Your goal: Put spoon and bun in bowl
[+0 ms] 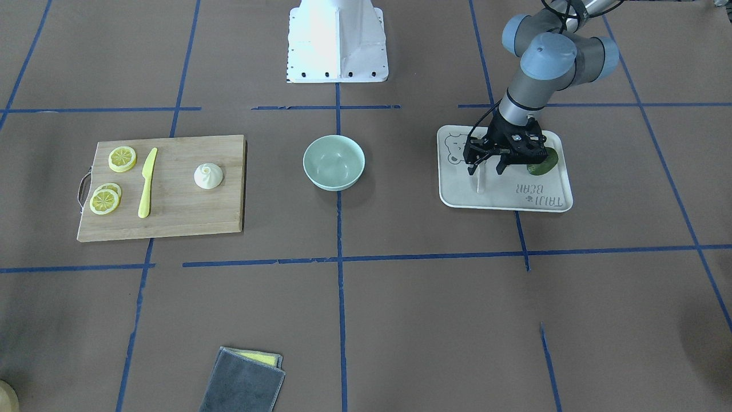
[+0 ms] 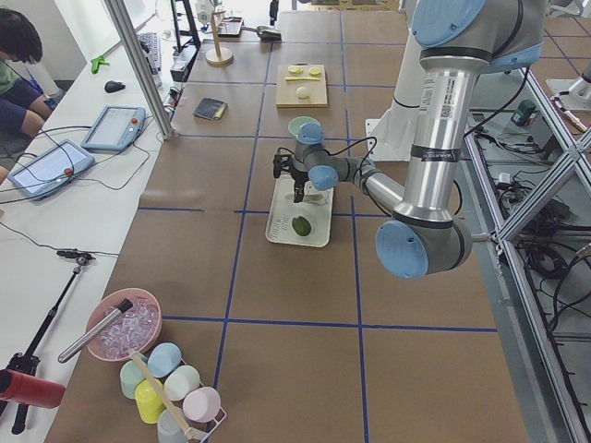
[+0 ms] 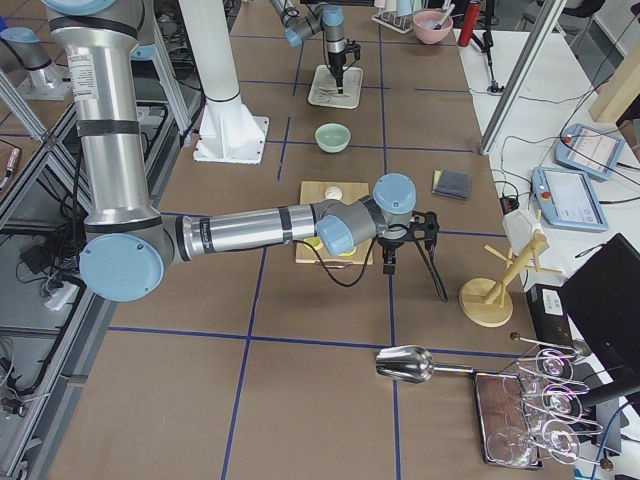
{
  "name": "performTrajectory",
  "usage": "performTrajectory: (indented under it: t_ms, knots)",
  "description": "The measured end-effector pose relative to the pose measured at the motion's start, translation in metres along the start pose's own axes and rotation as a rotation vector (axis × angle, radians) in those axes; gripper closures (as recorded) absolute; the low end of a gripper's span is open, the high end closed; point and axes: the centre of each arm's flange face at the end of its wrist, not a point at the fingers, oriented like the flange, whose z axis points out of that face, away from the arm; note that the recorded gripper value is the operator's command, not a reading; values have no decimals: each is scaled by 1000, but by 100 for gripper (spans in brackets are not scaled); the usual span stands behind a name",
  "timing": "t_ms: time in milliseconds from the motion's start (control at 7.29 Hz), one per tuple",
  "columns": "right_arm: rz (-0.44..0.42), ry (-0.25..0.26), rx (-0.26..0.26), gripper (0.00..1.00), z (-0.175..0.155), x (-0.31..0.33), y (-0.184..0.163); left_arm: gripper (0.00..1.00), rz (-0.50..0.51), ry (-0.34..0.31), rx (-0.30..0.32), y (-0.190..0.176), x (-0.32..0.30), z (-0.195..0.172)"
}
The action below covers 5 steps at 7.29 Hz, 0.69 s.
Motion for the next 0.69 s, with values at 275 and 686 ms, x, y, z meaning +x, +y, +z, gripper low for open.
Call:
performTrajectory:
  t_ms: [275, 686]
  knots:
    - [-4, -2, -8, 0, 5, -8, 1, 54, 4, -3, -4, 3, 1, 3]
    - [-7, -4, -11, 0, 6, -11, 1, 54, 7, -6, -8, 5, 2, 5]
